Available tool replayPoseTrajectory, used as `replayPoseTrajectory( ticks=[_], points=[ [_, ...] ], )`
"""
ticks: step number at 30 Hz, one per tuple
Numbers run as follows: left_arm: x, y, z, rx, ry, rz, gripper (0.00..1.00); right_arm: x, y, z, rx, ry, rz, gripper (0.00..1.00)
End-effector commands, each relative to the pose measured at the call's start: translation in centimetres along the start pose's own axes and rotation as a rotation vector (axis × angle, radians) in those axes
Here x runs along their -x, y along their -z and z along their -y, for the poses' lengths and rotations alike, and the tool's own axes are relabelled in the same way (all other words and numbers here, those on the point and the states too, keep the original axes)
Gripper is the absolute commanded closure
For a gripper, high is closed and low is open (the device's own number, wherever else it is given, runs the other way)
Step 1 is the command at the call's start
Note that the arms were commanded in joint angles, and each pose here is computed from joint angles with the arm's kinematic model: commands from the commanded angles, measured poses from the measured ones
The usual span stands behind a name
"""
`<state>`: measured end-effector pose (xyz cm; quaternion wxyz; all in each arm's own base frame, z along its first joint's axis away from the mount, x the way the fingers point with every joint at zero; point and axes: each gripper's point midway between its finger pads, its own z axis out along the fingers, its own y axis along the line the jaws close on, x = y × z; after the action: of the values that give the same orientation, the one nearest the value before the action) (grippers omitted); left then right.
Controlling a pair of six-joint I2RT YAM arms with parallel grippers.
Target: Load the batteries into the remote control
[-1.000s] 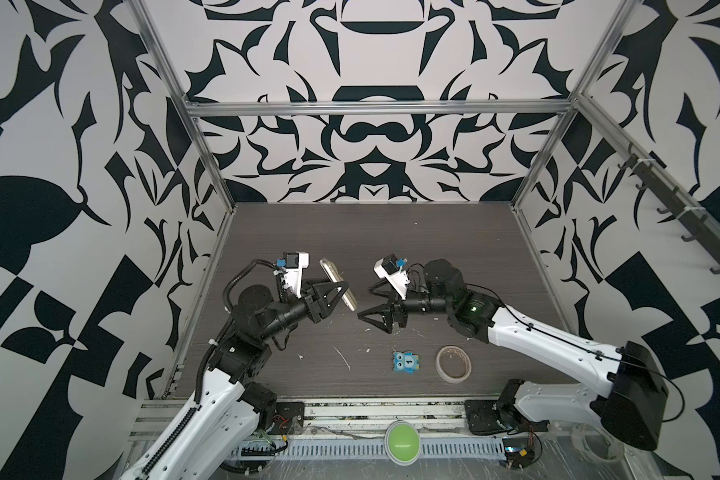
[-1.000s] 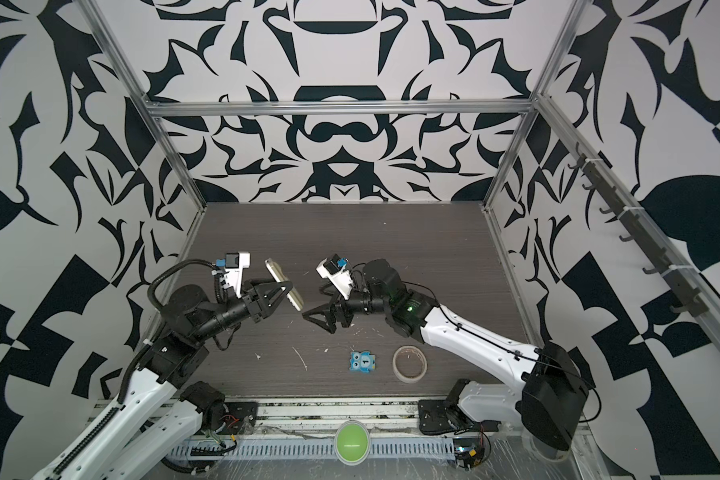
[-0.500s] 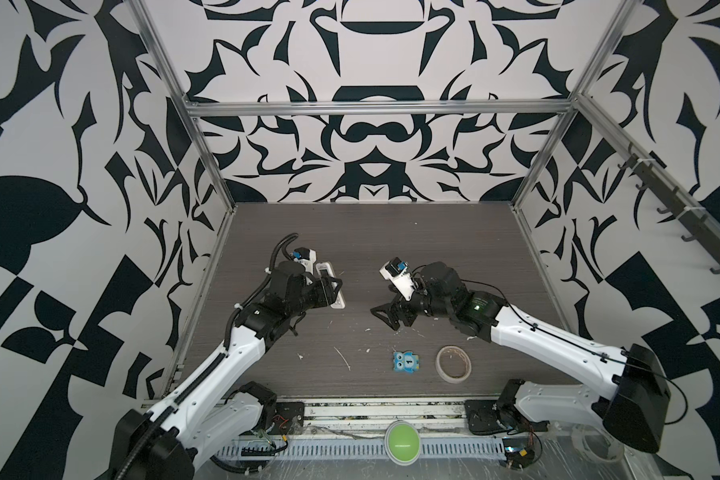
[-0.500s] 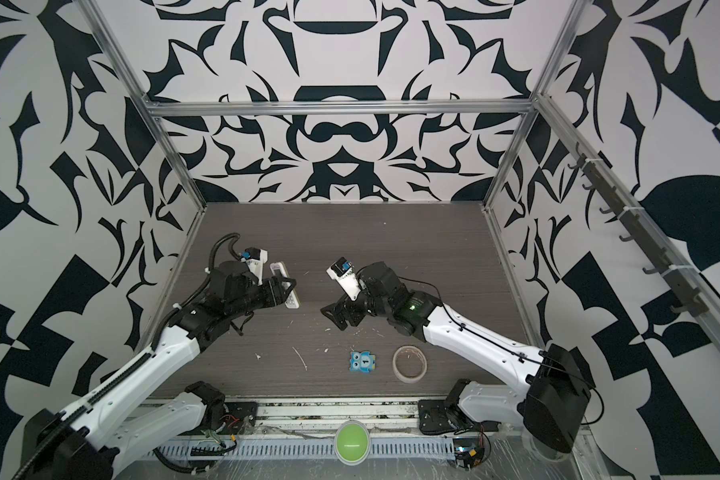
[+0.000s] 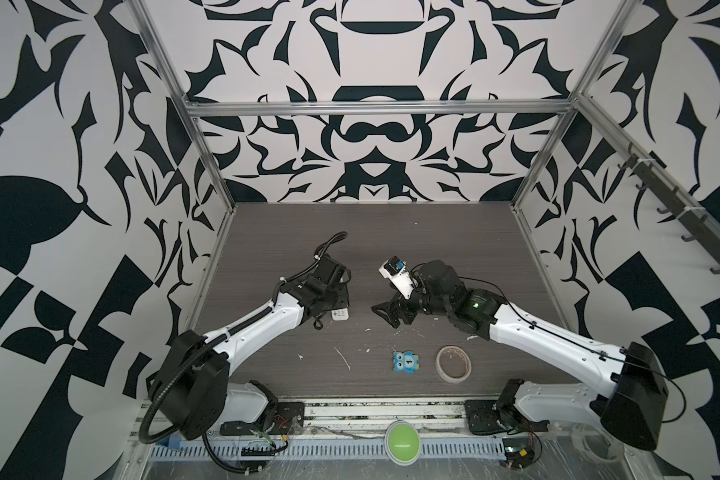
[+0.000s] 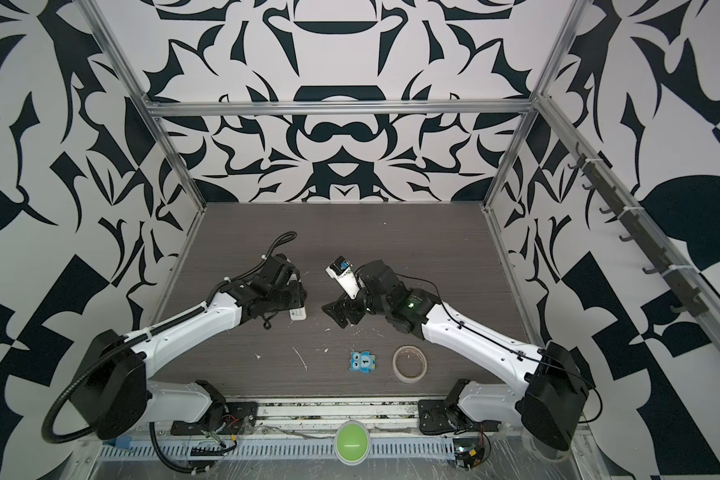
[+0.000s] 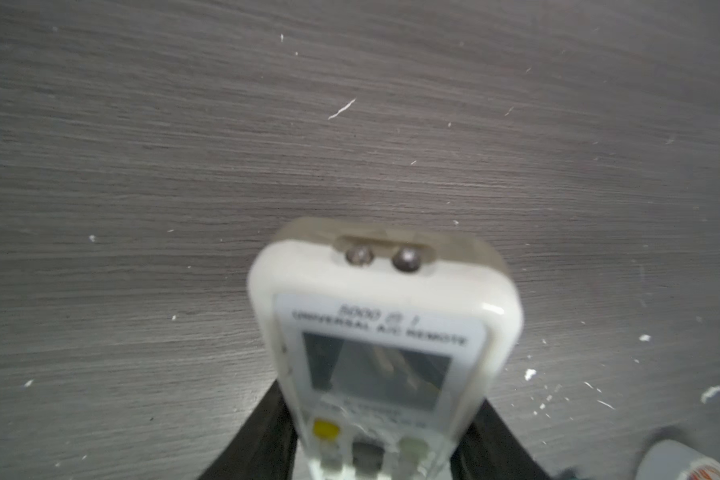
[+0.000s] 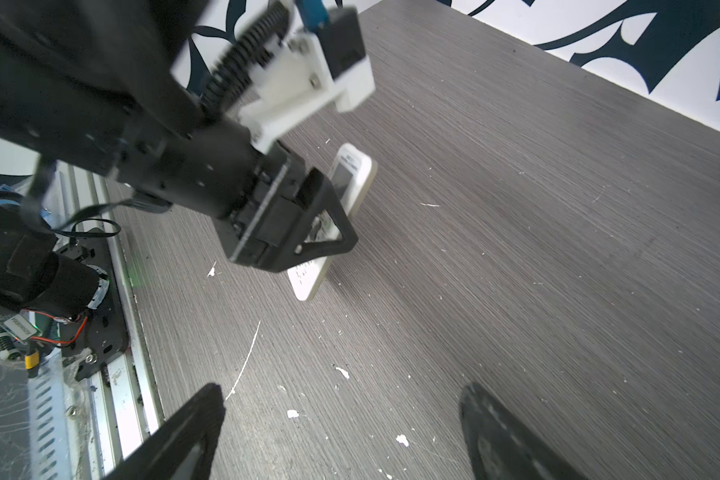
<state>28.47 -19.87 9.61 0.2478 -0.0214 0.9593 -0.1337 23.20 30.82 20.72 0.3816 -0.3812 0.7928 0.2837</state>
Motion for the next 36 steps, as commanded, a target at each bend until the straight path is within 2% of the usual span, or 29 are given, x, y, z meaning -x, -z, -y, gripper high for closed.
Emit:
replayPoseTrajectory(
  ticks=[1, 24, 36],
  points=[
    [-0.5, -0.6, 0.3, 0.049, -0.003, -0.025, 0.97, 1.6, 0.6, 0.0, -0.014, 0.018, 0.037, 0.08],
    [-3.9, -6.7, 1.6, 0.147, -0.047, -0.123, 0.92, 0.7, -0.6, 0.5, -0.029, 0.001, -0.001, 0.09],
    [-4.6, -8.2, 1.5, 0.183, -0.063, -0.138, 0.91, 0.3, -0.4, 0.7, -0.042, -0.002, -0.009, 0.09]
  ],
)
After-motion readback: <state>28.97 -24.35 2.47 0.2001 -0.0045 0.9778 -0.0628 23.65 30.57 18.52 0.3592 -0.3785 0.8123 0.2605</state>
